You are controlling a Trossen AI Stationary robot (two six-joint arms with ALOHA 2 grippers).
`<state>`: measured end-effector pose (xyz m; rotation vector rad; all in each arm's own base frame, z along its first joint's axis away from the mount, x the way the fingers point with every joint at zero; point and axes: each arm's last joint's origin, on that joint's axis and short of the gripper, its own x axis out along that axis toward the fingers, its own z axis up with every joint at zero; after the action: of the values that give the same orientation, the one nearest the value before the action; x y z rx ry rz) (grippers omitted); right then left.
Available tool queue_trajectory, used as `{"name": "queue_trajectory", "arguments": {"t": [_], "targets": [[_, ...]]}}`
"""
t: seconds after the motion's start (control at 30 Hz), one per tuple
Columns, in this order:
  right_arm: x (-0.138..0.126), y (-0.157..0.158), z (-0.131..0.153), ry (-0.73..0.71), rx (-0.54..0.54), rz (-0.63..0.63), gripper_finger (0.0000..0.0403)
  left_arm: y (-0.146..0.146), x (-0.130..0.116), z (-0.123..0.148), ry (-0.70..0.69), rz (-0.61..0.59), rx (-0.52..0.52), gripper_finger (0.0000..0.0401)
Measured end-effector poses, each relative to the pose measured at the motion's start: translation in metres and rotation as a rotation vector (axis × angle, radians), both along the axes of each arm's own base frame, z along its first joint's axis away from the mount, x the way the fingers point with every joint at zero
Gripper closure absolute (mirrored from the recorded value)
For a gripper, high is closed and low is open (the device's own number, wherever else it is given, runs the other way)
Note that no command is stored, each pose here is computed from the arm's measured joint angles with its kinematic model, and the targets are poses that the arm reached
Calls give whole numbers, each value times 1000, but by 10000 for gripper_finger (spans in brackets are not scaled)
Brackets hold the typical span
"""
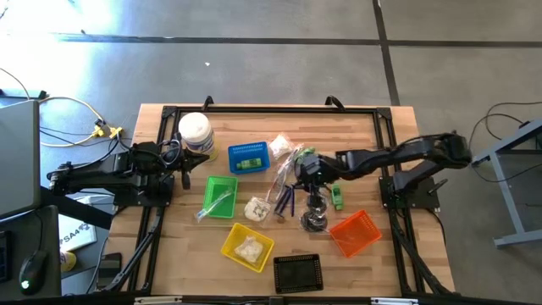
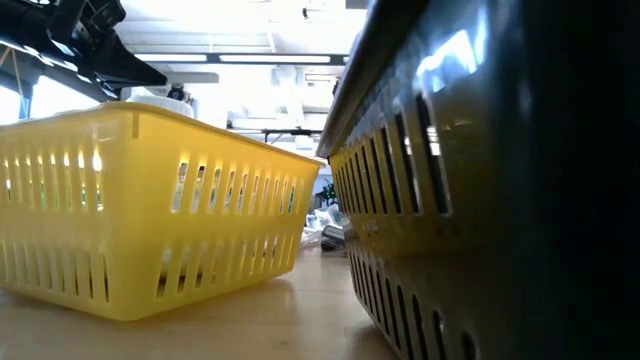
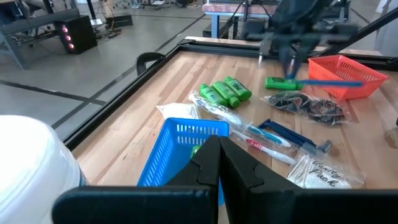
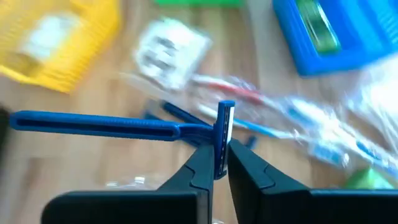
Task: Pick & Place Travel size toiletries
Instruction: Put the blue razor into the black bin
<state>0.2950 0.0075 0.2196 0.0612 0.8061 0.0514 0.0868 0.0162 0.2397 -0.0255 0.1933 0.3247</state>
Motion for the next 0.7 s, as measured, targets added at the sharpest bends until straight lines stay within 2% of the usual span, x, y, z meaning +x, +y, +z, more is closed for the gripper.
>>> {"name": "queue_trajectory", "arguments": {"t": [0.13, 0.3, 0.7], "targets": [[-12, 22, 21, -79, -66, 75, 374, 0, 0, 0, 0, 0, 0, 401], [-22, 49, 21, -53, -219, 192, 382, 0, 0, 0, 0, 0, 0, 401], [-26, 105, 20, -160, -212, 378, 378, 0, 0, 0, 1, 0, 0, 401]]}}
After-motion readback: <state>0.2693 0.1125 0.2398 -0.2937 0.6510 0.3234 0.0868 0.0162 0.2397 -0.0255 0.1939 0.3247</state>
